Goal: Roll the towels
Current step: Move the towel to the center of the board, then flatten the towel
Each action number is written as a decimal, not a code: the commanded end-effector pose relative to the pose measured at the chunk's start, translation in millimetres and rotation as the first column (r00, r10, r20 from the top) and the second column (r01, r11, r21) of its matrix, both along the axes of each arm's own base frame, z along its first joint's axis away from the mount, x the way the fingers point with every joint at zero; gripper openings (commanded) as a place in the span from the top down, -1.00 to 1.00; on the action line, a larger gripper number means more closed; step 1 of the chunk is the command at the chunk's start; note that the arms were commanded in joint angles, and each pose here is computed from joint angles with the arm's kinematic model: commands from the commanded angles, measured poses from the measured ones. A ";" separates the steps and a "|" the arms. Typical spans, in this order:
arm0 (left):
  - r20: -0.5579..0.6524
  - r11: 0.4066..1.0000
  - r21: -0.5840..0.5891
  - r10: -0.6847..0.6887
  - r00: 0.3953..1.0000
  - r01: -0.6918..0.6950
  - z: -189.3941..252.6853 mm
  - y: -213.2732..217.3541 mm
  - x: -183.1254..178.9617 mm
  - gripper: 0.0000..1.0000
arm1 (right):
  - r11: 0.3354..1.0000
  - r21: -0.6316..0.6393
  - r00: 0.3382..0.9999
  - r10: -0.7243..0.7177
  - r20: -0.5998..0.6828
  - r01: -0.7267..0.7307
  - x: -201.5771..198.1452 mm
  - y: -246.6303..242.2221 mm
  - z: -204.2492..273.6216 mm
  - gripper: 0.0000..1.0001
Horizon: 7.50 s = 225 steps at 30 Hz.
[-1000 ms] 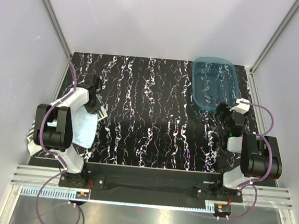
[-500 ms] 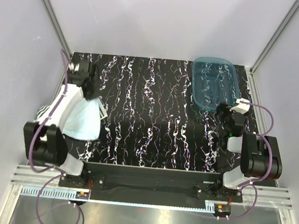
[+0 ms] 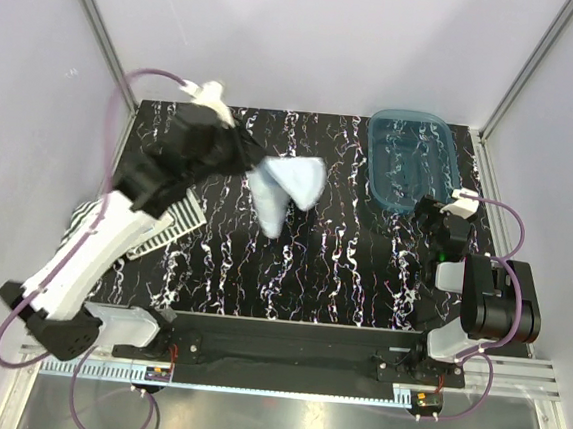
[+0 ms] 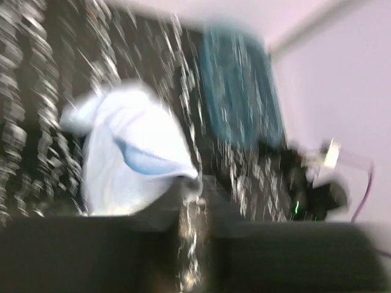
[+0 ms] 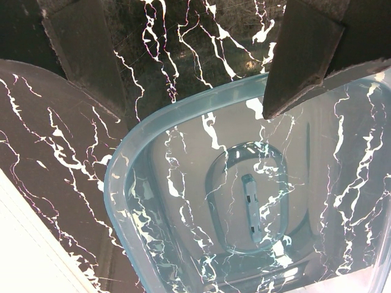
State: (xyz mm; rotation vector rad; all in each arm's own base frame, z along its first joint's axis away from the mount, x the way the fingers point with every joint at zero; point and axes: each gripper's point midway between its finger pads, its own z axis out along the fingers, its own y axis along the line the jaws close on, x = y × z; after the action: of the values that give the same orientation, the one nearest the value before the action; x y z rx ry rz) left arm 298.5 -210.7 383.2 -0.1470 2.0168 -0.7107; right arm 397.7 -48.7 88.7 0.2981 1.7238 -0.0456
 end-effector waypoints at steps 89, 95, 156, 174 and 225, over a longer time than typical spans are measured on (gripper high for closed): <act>-0.430 0.839 0.544 0.271 0.861 0.007 -273.6 145.6 -25.5 1.00 | 0.871 0.110 0.874 0.485 -0.041 -0.478 -58.2 189.0 186.4 -0.99; -0.425 0.846 0.533 0.267 0.865 0.000 -270.2 146.9 -26.3 1.00 | 0.758 0.484 0.769 0.595 -0.236 -0.438 -16.4 253.5 126.4 -0.99; -0.423 0.880 0.474 0.203 0.883 0.025 -261.4 132.6 -27.2 1.00 | 0.906 0.234 0.895 0.399 -0.201 -0.352 119.8 314.9 218.9 1.00; -0.202 0.902 0.392 0.276 0.940 -0.181 -152.9 146.7 -36.7 1.00 | 0.968 0.243 0.951 0.126 -0.281 -0.056 -103.3 138.5 216.9 1.00; -0.053 0.926 0.328 0.219 0.974 -0.190 -165.4 154.4 -77.2 1.00 | 0.916 0.183 0.518 -0.031 -0.855 0.357 -165.6 122.1 -63.0 0.20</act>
State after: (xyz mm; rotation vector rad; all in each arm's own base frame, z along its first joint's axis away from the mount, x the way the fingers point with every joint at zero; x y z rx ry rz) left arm 209.0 -48.8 208.8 -0.2083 2.1952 -0.1949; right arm 213.8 73.3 21.4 0.8405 2.7429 -0.1114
